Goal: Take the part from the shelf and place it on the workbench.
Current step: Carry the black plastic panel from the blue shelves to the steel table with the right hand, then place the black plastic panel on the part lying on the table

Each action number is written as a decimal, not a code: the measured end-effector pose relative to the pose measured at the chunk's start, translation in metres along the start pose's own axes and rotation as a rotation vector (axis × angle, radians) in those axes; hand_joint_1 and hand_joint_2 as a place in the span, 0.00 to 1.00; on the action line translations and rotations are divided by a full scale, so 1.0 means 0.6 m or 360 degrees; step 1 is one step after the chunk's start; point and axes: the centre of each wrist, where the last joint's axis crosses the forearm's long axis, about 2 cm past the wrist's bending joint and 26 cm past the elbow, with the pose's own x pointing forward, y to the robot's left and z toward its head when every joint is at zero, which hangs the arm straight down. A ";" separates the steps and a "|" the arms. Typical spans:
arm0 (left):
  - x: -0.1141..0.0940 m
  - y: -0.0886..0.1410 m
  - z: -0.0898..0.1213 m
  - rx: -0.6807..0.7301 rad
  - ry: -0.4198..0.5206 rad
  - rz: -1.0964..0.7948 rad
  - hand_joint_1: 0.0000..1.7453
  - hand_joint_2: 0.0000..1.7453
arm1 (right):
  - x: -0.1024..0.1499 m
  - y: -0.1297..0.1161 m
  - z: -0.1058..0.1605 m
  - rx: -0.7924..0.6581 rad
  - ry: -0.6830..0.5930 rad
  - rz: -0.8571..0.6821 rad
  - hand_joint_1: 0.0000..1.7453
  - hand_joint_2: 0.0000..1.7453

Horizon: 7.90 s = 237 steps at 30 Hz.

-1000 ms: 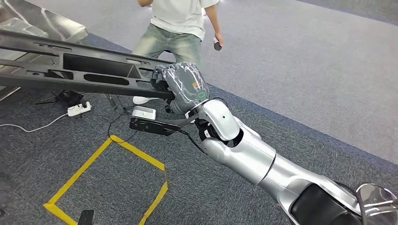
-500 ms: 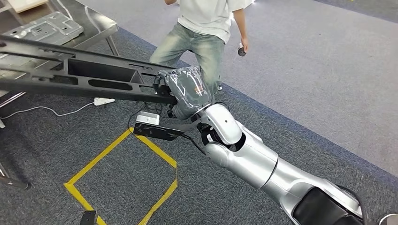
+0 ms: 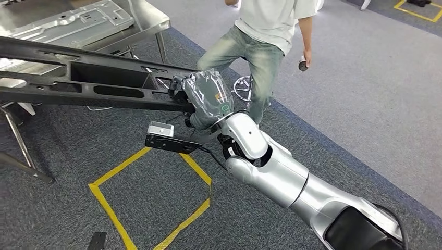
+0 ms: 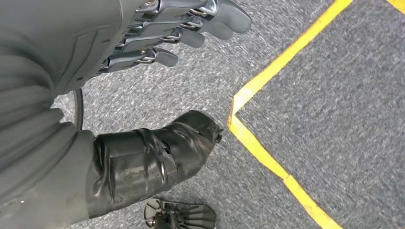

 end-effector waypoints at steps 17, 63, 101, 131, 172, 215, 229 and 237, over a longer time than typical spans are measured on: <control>0.007 -0.007 -0.002 -0.0019 -0.0016 -0.0075 0.00 1.00 | -0.025 0.001 0.032 0.0045 0.0071 0.0037 1.00 1.00; 0.005 -0.017 0.001 -0.0075 -0.0081 -0.0058 0.00 1.00 | -0.068 -0.026 0.063 0.0054 0.0187 0.0181 1.00 1.00; 0.003 -0.016 0.001 -0.0118 -0.0085 0.0011 0.00 1.00 | -0.221 -0.177 0.098 -0.0043 0.0860 0.0361 1.00 1.00; -0.001 -0.012 0.003 -0.0115 -0.0042 0.0018 0.00 1.00 | -0.228 -0.175 0.129 -0.0012 0.0849 0.0446 1.00 1.00; -0.003 -0.002 0.002 -0.0123 0.0057 -0.0018 0.00 1.00 | -0.236 -0.152 0.173 -0.0048 0.0820 0.0551 1.00 1.00; -0.001 0.016 -0.002 -0.0110 0.0052 -0.0006 0.00 1.00 | -0.222 -0.150 0.164 -0.0064 0.0793 0.0527 1.00 1.00; 0.001 0.013 -0.003 -0.0113 0.0049 0.0002 0.00 1.00 | -0.221 -0.152 0.159 -0.0054 0.0790 0.0515 1.00 1.00; -0.005 0.013 0.000 -0.0109 0.0065 -0.0001 0.00 1.00 | -0.221 -0.150 0.160 -0.0046 0.0795 0.0505 1.00 1.00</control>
